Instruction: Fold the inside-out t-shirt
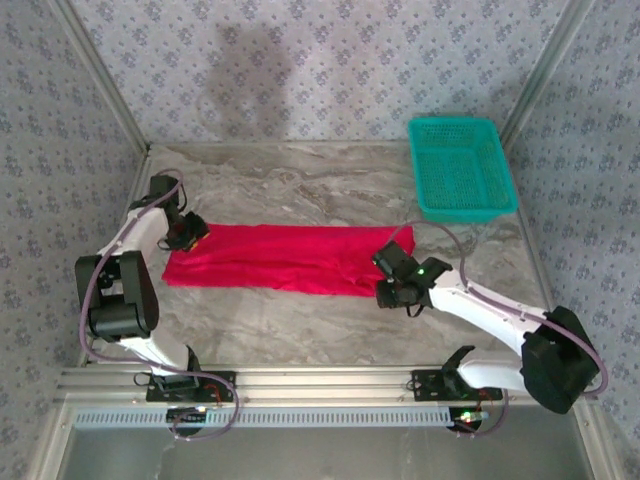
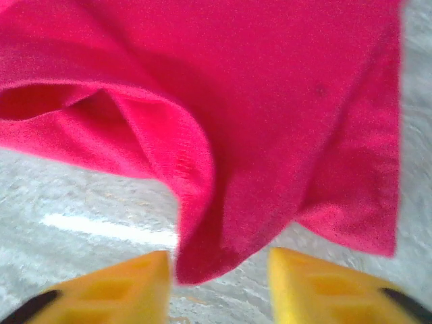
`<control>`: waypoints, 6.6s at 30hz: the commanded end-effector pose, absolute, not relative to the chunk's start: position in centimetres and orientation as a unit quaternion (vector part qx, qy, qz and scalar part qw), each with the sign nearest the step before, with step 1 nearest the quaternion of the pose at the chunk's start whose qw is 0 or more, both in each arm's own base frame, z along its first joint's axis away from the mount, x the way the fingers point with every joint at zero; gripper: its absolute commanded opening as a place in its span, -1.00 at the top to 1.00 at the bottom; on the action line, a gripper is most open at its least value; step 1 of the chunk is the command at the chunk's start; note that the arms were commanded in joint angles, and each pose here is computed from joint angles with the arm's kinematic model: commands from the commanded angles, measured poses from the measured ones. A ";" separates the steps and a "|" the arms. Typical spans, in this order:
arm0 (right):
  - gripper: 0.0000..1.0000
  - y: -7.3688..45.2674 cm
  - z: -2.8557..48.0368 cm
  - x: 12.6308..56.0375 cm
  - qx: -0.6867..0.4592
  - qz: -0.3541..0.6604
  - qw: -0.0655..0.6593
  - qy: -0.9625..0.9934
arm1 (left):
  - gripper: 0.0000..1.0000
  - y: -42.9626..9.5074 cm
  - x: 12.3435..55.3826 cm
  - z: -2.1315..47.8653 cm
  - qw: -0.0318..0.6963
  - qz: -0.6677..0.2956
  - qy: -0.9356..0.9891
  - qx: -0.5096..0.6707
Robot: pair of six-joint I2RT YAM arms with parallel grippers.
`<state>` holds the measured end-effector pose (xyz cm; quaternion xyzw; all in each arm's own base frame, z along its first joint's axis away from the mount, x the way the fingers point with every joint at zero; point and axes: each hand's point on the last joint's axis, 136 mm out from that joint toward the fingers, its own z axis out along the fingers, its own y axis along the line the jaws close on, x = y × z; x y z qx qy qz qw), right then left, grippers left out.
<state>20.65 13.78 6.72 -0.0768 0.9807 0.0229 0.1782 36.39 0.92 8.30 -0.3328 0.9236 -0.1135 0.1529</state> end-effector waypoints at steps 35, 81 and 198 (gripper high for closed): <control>-0.30 22.2 8.0 24.3 -0.080 0.144 0.150 0.975 | 0.33 4.4 36.7 9.4 0.148 -0.160 0.891 -0.398; 1.00 10.3 8.6 39.9 0.105 0.114 0.183 0.971 | 1.00 8.0 43.5 7.2 0.154 -0.246 0.835 -0.467; 0.94 7.4 13.9 29.3 0.053 0.019 0.202 0.978 | 0.25 -0.9 37.6 13.0 0.197 -0.221 0.887 -0.353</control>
